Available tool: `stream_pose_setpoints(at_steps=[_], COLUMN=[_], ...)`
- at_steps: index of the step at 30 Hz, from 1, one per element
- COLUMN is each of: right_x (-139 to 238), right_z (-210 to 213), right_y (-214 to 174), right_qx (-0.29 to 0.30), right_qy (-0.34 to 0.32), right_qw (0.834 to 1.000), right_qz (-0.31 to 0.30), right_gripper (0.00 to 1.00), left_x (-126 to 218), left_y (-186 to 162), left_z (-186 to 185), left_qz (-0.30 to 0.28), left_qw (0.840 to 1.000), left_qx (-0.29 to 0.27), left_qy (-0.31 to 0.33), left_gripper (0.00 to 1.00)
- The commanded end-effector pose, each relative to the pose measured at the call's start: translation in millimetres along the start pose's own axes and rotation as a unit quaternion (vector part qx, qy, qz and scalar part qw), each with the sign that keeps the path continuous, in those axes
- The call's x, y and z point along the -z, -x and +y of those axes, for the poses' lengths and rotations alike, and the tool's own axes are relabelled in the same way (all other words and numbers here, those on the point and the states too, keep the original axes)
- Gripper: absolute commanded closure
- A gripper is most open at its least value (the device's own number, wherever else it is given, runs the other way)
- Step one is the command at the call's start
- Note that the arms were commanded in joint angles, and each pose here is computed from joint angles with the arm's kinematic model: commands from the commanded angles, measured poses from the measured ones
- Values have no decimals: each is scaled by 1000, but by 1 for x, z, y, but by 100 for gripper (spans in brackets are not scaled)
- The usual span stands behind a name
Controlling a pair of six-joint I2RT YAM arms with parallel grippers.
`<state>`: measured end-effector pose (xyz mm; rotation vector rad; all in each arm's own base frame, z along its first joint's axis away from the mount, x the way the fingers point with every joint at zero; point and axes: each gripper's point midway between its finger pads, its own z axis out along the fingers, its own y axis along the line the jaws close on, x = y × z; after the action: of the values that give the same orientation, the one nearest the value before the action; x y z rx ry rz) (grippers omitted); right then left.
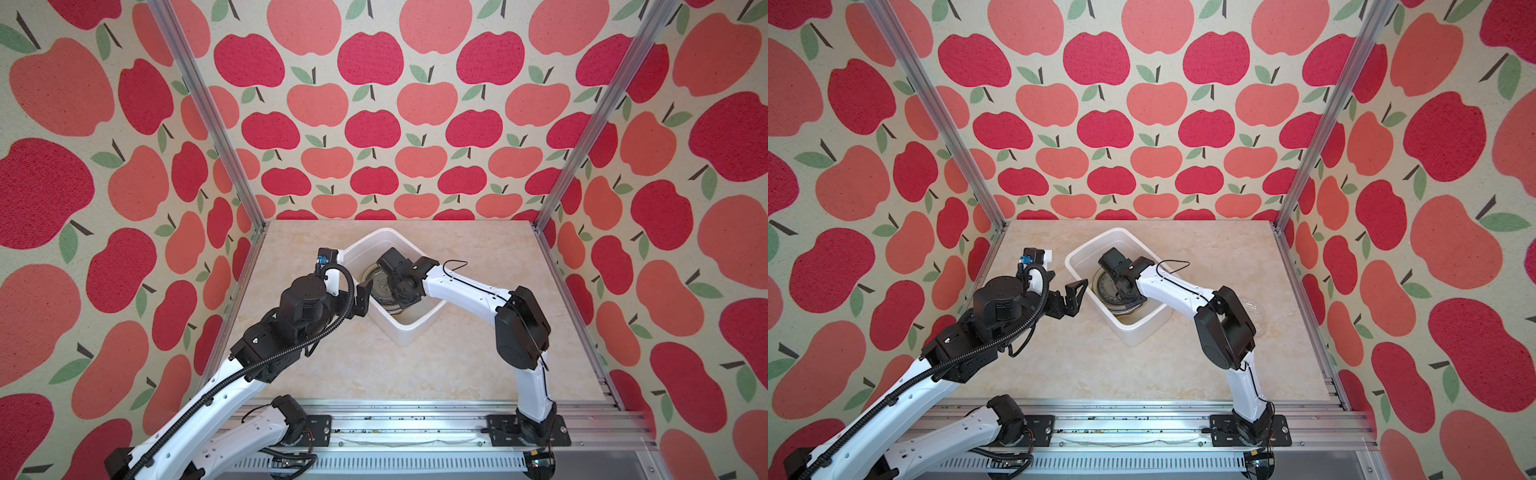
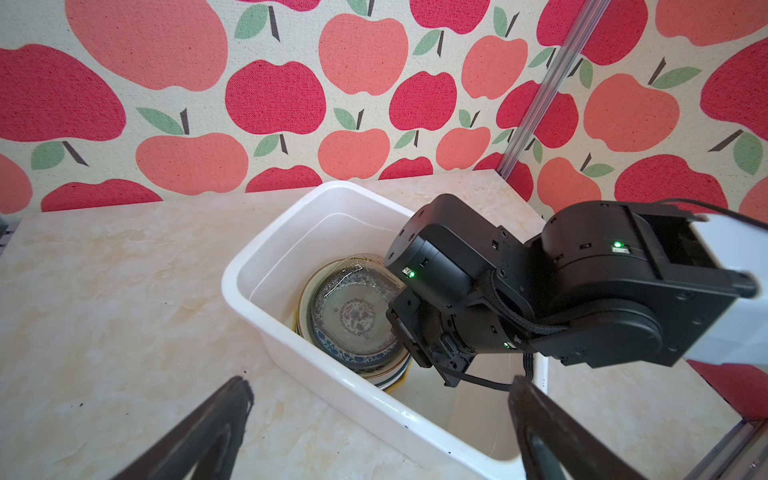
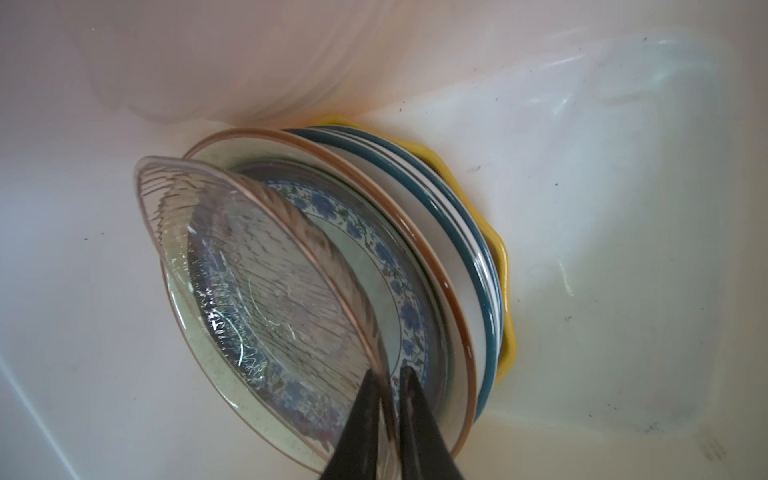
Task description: Place the plates into the plastic bin on the countertop
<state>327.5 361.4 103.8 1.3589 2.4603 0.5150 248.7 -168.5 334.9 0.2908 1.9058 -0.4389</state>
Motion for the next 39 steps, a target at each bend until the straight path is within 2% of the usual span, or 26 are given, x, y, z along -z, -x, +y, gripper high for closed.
stream_pose_setpoints(at_steps=[1,7,9,13,16,18,25,30,39], right_x=[-5,-5,-4,9,18,23,48,87,149], right_z=[4,11,14,23,30,33,50,69,70], right_y=[1,1,0,4,6,7,4,8,35], right_qx=[-1,1,5,32,47,49,59,117,193], right_qy=[1,14,19,25,27,32,75,109,175], right_qw=[1000,1000,1000,999,999,998,995,987,965], right_qz=[3,10,15,5,-1,0,6,-8,-16], right_gripper=[81,74,65,38,26,22,16,16,18], left_x=[3,3,3,3,3,4,6,10,8], left_y=[5,7,7,8,9,10,17,23,41], left_z=[0,0,0,-1,-1,-2,-5,-10,-37], left_qz=[1,1,1,2,1,2,1,2,10], left_qw=[1000,1000,1000,1000,1000,1000,1000,1000,996], left_qx=[-9,-9,-10,-8,-6,-4,-4,1,9], left_qy=[-2,-1,-2,-3,-5,-6,-11,-22,-83], left_gripper=[1,1,1,1,1,1,1,1,1])
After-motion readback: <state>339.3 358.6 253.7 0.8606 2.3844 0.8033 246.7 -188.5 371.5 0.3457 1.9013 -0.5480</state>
